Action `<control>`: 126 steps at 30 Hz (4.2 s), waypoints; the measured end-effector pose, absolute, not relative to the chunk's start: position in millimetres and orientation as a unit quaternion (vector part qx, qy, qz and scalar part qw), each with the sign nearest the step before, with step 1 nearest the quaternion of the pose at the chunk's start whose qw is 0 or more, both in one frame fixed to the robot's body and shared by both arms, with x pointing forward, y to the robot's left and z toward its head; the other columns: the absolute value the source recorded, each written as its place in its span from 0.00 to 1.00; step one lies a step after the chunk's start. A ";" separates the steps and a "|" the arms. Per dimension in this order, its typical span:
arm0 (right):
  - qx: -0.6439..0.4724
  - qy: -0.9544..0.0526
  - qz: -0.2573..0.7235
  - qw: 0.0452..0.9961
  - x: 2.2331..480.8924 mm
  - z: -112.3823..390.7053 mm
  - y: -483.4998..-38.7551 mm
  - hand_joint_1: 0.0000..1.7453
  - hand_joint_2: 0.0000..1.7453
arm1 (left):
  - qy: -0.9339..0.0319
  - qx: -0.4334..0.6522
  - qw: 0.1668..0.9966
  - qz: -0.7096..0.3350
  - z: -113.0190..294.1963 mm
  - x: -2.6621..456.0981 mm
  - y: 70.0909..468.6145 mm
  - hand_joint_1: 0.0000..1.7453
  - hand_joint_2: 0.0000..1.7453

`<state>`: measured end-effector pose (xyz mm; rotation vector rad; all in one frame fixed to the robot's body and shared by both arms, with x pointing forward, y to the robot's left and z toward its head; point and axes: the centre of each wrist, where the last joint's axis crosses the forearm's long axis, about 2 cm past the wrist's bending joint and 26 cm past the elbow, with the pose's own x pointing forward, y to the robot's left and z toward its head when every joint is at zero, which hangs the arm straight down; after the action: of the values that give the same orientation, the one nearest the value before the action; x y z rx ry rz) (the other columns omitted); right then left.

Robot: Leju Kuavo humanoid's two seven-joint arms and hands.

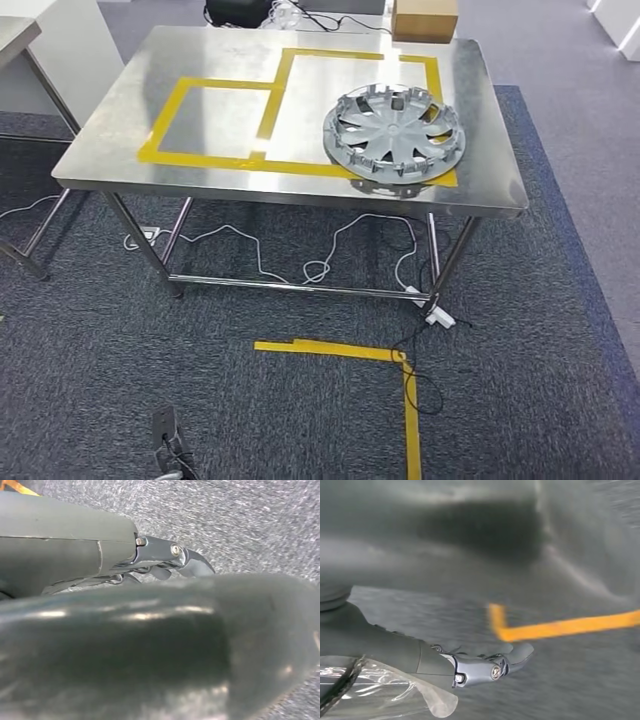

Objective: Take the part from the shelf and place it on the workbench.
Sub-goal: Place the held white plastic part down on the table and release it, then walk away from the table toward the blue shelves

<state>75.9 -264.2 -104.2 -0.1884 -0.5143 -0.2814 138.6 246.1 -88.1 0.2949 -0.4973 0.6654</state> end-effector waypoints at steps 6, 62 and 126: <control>-0.086 -0.171 -0.259 0.947 64.9 -105.4 -245.9 0.00 0.00 | -0.286 0.114 0.930 0.202 -96.0 102.8 227.2 0.00 0.00; -0.023 -0.164 0.197 0.966 47.0 -103.4 -204.7 0.00 0.00 | -0.252 0.085 0.953 0.145 -105.7 45.5 222.0 0.00 0.00; -0.021 -0.160 0.125 0.979 34.8 -106.3 -213.8 0.00 0.00 | -0.287 0.071 0.954 0.043 -99.2 51.3 189.7 0.00 0.00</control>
<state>34.8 -213.8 -106.3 -0.0431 -0.3221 0.2527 51.3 189.7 -99.2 0.1450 -0.5828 0.0869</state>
